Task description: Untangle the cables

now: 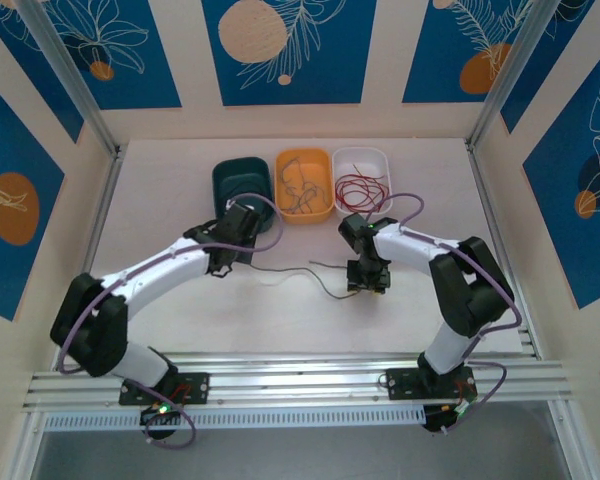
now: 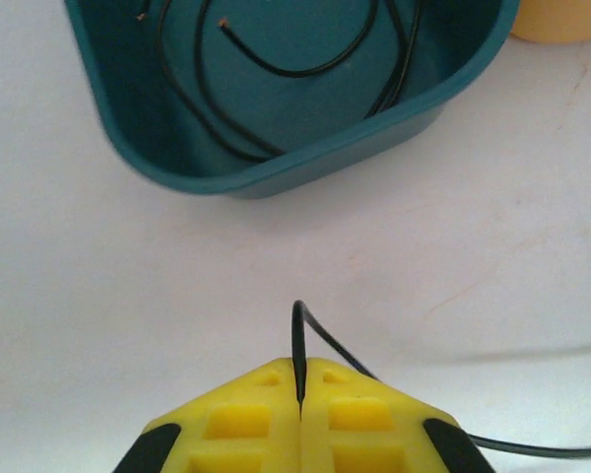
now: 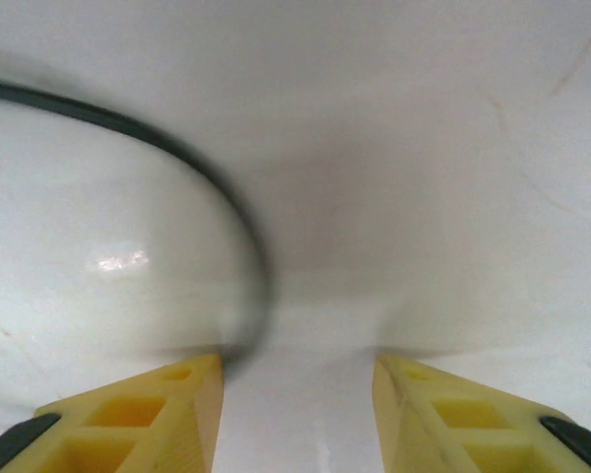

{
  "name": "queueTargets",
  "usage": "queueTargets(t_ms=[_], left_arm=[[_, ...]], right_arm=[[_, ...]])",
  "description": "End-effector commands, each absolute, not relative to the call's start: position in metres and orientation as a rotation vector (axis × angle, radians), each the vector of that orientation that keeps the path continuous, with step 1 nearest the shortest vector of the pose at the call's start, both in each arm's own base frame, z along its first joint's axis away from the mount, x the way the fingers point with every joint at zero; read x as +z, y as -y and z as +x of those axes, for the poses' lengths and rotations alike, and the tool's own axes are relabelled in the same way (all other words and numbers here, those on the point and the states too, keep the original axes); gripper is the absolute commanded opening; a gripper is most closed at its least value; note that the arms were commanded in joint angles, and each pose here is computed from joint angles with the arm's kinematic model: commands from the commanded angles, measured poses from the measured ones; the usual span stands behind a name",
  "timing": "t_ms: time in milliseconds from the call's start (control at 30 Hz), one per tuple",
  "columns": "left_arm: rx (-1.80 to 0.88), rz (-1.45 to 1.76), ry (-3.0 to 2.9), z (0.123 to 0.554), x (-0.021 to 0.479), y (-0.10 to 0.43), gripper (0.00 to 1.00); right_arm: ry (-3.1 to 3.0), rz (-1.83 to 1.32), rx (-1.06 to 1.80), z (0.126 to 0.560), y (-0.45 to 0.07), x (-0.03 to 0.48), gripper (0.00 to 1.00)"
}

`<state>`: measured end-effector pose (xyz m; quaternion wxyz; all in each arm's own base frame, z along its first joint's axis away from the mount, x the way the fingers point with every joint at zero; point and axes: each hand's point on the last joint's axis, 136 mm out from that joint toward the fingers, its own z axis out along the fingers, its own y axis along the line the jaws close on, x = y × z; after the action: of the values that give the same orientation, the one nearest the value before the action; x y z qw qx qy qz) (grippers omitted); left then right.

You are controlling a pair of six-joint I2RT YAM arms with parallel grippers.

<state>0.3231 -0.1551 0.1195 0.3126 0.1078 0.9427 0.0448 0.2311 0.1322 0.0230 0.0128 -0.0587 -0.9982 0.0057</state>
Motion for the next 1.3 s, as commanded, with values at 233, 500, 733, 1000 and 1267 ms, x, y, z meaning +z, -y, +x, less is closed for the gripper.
queueTargets(t_ms=[233, 500, 733, 1000, 1267], left_arm=[[-0.15, 0.329, -2.519, 0.286, 0.133, 0.171, 0.46], [-0.205, 0.24, -2.521, 0.277, 0.137, 0.18, 0.62], [-0.206, 0.227, -2.622, 0.27, 0.09, 0.198, 0.64], [-0.094, 0.242, -2.691, 0.278, 0.05, 0.2, 0.65], [-0.01, 0.264, -2.723, 0.286, 0.022, 0.2, 0.55]], right_arm=[[3.207, -0.15, -0.238, 0.237, -0.164, 0.071, 0.62], [3.292, -0.233, -0.312, 0.243, -0.158, 0.095, 0.67], [3.32, -0.296, -0.371, 0.243, -0.152, 0.103, 0.72], [3.337, -0.317, -0.403, 0.245, -0.15, 0.106, 0.77], [3.325, -0.317, -0.4, 0.245, -0.15, 0.1, 0.78]])
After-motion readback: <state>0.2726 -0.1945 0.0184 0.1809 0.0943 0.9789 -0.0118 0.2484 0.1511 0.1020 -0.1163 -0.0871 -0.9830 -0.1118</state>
